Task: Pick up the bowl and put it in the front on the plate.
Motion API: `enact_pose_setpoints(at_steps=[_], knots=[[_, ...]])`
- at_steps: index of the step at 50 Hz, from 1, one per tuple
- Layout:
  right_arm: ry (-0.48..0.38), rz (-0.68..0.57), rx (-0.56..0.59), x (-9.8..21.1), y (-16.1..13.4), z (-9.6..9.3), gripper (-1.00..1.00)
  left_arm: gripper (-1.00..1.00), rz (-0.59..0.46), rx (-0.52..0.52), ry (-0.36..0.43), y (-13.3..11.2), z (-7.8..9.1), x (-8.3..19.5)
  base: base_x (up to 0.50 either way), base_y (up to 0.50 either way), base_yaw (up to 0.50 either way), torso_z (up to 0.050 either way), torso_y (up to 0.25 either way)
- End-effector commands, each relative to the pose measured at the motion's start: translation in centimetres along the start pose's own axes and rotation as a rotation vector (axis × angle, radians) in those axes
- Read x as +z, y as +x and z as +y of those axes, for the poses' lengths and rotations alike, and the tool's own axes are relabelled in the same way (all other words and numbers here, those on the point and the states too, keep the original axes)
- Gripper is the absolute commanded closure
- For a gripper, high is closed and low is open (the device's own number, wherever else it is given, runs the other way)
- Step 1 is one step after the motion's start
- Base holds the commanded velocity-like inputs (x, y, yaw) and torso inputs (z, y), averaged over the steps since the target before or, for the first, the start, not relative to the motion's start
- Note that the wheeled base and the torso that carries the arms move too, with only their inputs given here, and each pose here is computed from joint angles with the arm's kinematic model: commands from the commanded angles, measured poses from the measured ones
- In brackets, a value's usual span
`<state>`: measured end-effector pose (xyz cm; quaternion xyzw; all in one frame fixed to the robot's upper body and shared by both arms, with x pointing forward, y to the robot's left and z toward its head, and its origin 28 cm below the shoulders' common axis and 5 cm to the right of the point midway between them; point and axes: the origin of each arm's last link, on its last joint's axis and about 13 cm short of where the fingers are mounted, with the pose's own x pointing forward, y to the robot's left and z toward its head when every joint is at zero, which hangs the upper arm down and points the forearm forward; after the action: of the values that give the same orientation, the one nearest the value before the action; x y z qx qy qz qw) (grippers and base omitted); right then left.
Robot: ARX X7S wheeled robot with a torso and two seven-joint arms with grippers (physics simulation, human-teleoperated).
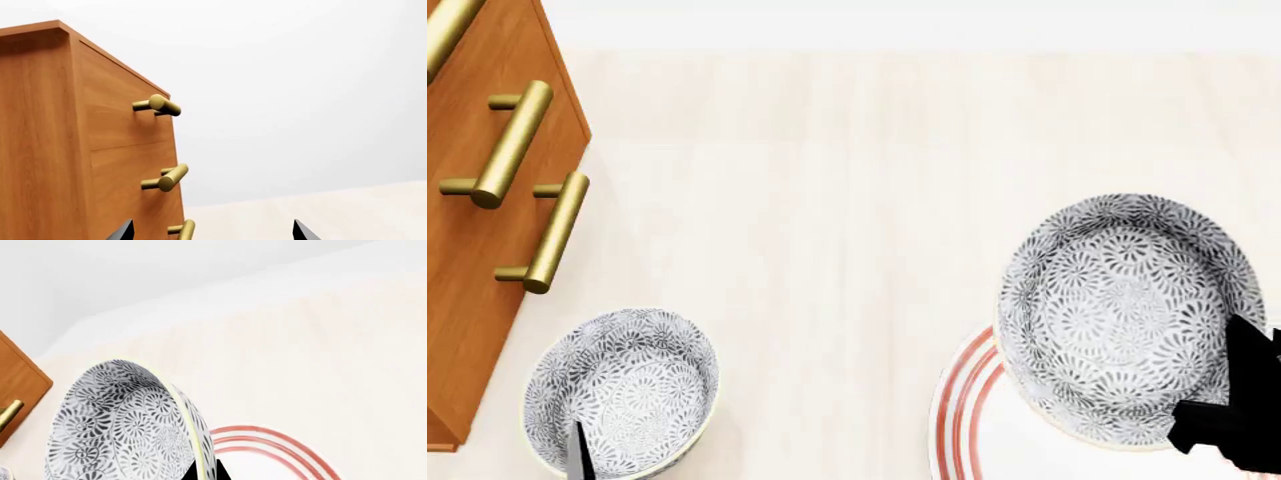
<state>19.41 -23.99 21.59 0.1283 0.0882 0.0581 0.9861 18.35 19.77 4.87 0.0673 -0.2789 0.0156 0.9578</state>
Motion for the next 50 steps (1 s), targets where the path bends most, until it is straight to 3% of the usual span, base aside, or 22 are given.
enact_pose_setpoints(at_steps=[1,2,3,20,50], knots=[[0.183,0.084,0.029,-0.4,-0.4,-0.2,1.0,-1.0,0.005,-0.009,-0.002,-0.1,-0.1,0.0,0.0,0.0,0.0,0.0,0.0],[0.256,0.091,0.021,-0.1,-0.3,-0.3,1.0,-1.0,0.006,-0.01,-0.002,-0.1,-0.1,-0.1,0.0,0.0,0.0,0.0,0.0],[0.275,0.08,0.011,0.1,-0.3,-0.3,1.0,-1.0,0.007,-0.01,-0.003,-0.1,-0.1,0.0,0.0,0.0,0.0,0.0,0.0],[0.294,0.07,-0.033,-0.1,0.3,-0.9,1.0,-1.0,0.014,-0.011,-0.005,-0.1,-0.1,-0.1,0.0,0.0,0.0,0.0,0.0],[0.289,0.182,-0.085,-2.9,1.1,-1.1,1.0,-1.0,0.026,-0.006,-0.008,-0.1,0.0,-0.3,0.0,0.0,0.0,0.0,0.001]])
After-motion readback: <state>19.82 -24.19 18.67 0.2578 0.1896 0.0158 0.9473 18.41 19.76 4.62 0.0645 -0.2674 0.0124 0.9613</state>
